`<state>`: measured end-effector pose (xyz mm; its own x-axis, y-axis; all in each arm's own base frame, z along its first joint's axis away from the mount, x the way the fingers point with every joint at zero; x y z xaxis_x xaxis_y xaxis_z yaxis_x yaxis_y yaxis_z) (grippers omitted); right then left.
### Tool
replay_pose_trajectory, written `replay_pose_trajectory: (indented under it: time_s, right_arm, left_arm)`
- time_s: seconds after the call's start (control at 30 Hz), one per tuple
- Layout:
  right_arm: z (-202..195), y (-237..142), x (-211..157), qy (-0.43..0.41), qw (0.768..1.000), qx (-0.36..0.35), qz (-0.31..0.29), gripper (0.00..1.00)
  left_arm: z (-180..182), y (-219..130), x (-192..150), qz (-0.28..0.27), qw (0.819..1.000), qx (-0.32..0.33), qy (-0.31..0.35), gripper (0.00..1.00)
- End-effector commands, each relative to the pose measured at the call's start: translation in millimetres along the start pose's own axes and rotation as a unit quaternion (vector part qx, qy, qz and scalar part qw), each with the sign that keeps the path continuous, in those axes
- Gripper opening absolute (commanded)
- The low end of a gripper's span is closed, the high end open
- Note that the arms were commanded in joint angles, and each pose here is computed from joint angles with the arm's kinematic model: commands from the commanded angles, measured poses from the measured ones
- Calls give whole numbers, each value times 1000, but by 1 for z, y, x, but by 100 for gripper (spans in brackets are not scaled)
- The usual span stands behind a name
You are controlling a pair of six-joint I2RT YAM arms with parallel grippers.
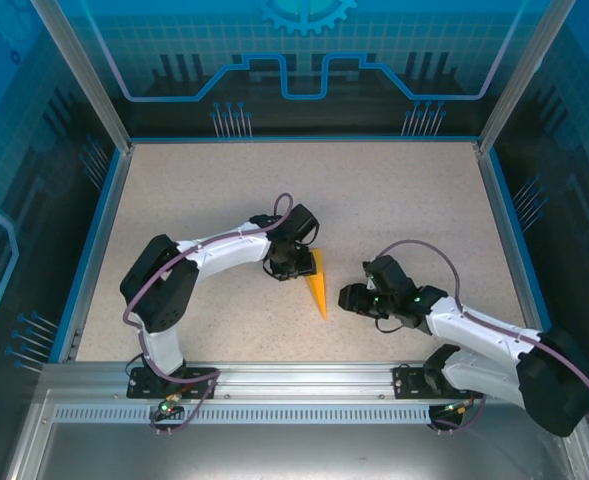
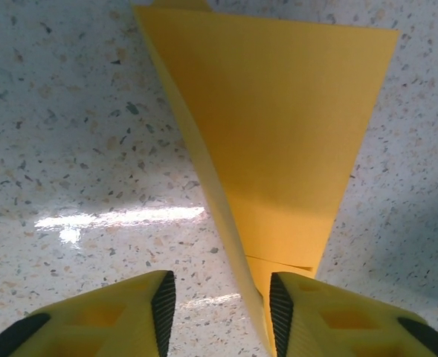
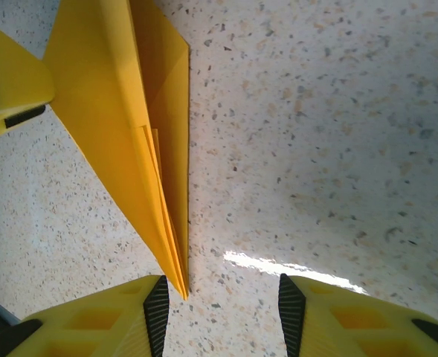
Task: Fold a paper plane with a square sheet of paper (pick it up from the middle)
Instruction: Move a paper plane to the center of the table.
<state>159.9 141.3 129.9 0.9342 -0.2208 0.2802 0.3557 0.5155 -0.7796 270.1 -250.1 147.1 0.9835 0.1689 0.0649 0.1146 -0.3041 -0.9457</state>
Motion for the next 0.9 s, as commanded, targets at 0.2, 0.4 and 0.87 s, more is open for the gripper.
replay_pose_trajectory:
  time_s: [0.2, 0.4, 0.87]
  right_arm:
    - [21, 9, 14, -26, 999, 24, 5, 46]
    - [37, 24, 21, -51, 998, 31, 27, 47]
    - [62, 60, 37, -99, 993, 22, 67, 53]
  left_arm:
    - [18, -4, -6, 1, 1000, -3, -10, 31]
    - [30, -3, -7, -5, 1000, -10, -22, 20]
    - [37, 4, -7, 0, 999, -17, -29, 18]
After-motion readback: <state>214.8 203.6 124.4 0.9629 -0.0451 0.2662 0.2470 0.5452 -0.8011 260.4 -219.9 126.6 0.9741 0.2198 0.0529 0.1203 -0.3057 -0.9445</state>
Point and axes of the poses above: each hand's point on the last joint's axis, 136 mm out from that joint toward the fingers, its own y axis out along the fingers, its own z axis along the line the jaws close on, x = y × z, the point moved 10 cm from there along -y, back along the fingers
